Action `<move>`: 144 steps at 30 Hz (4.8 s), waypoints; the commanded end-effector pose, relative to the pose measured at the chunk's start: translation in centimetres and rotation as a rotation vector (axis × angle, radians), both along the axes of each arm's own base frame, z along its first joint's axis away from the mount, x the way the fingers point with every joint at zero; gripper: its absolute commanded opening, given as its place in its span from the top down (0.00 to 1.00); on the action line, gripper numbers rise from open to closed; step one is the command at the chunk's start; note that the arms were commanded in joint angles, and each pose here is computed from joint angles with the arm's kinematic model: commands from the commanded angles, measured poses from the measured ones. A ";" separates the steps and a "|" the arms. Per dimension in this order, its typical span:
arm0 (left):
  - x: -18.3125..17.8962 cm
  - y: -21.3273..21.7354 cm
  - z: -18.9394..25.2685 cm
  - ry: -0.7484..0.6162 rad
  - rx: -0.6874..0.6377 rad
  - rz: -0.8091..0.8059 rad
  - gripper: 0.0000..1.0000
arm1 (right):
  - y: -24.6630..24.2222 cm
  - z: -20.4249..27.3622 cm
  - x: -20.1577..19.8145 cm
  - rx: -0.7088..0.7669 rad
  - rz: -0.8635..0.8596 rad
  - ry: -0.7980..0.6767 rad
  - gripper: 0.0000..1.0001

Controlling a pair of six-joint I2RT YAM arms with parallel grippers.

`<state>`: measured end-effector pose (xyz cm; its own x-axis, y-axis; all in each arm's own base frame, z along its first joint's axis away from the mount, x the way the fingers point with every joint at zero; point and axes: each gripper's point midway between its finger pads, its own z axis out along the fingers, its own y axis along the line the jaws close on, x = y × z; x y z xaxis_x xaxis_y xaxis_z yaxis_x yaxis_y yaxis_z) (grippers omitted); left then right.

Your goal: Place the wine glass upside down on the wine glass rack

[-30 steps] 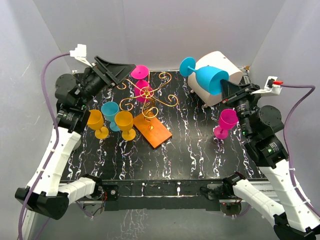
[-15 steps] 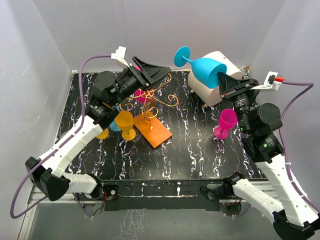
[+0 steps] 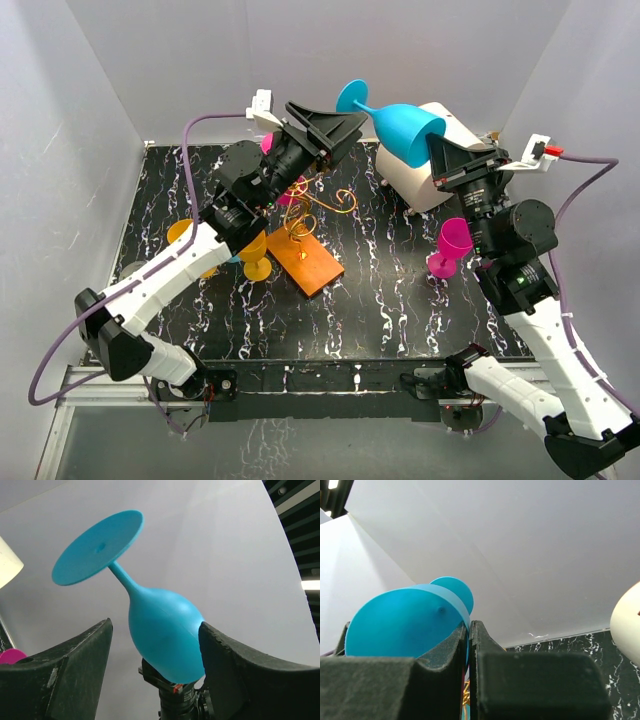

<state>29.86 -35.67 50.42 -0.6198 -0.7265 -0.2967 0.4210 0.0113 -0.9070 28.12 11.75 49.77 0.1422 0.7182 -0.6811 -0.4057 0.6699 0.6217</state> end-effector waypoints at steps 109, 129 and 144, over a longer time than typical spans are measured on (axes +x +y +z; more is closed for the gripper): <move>-9.7 -0.4 4.2 -1.406 0.500 -0.034 1.00 | 6.9 8.1 -7.9 -0.088 0.547 0.057 0.42; -9.1 -1.4 2.6 -1.425 0.521 -0.060 1.00 | 8.5 5.7 -7.9 0.003 0.666 0.197 0.97; -8.5 1.4 1.4 -1.233 0.577 0.024 0.32 | 6.2 6.2 -6.1 0.069 0.496 0.177 1.00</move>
<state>22.70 -37.18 48.74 0.2461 -0.2687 -0.9313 0.9590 0.2065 0.1939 21.79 19.57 53.97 -0.4472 0.6510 -0.6133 -0.5283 0.3610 0.7684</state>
